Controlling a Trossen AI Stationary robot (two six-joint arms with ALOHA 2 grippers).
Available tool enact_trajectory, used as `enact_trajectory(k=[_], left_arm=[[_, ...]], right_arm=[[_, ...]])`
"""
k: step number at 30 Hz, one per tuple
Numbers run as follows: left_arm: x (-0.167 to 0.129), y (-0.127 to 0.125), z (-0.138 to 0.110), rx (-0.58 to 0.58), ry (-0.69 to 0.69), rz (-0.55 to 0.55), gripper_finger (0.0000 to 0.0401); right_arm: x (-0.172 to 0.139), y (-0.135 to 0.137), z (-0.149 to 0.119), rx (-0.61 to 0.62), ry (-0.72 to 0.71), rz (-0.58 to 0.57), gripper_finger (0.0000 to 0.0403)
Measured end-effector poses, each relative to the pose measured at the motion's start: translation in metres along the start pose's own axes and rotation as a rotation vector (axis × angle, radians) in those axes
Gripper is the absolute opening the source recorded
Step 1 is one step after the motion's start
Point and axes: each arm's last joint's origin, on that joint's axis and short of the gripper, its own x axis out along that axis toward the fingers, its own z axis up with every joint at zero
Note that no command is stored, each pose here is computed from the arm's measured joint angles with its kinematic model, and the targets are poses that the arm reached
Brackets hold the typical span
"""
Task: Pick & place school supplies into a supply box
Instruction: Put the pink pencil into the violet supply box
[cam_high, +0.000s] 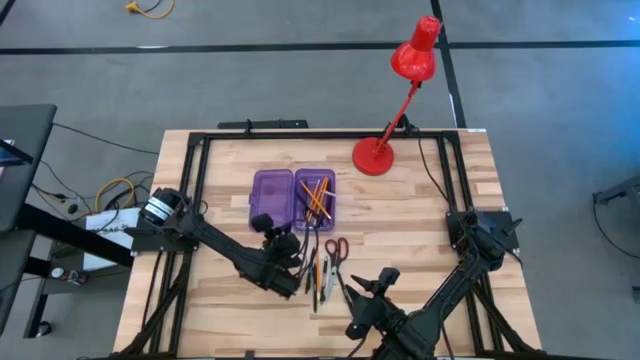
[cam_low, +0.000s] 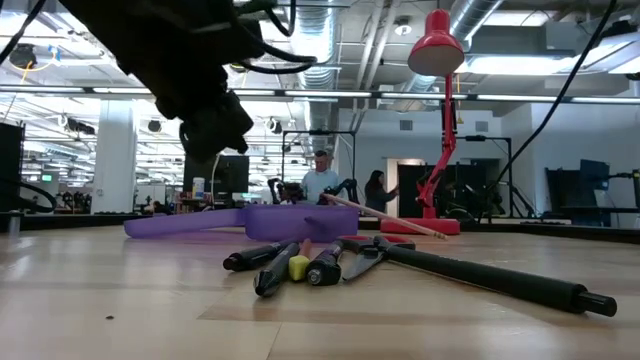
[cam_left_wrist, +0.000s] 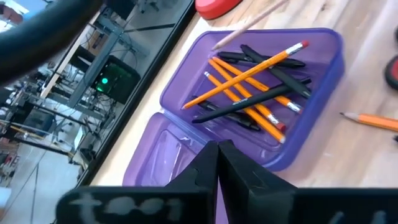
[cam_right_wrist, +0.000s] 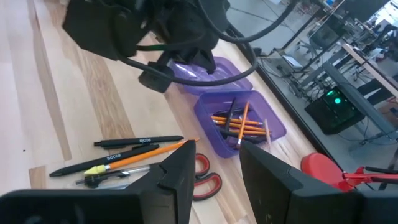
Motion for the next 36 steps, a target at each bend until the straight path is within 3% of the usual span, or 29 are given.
enact_trajectory(k=[8, 18, 24, 30, 36], left_arm=[[-0.026, -0.009, -0.010, 0.015, -0.051, -0.062, 0.0000], [-0.106, -0.026, -0.055, 0.178, -0.048, -0.353, 0.0000], [-0.145, -0.026, -0.089, 0.164, -0.083, -0.460, 0.0000], [-0.158, -0.023, -0.109, 0.100, -0.101, -0.492, 0.0005], [-0.153, -0.022, -0.115, 0.080, -0.043, -0.495, 0.0044]], right_arm=[[0.011, -0.007, 0.002, -0.006, 0.040, -0.040, 0.0121], [0.088, -0.029, -0.009, -0.041, 0.327, -0.153, 0.0122], [0.129, -0.042, -0.015, -0.018, 0.418, -0.224, 0.0143], [0.142, -0.054, -0.011, 0.004, 0.439, -0.243, 0.0175], [0.149, -0.079, 0.007, -0.048, 0.473, -0.169, 0.0191]])
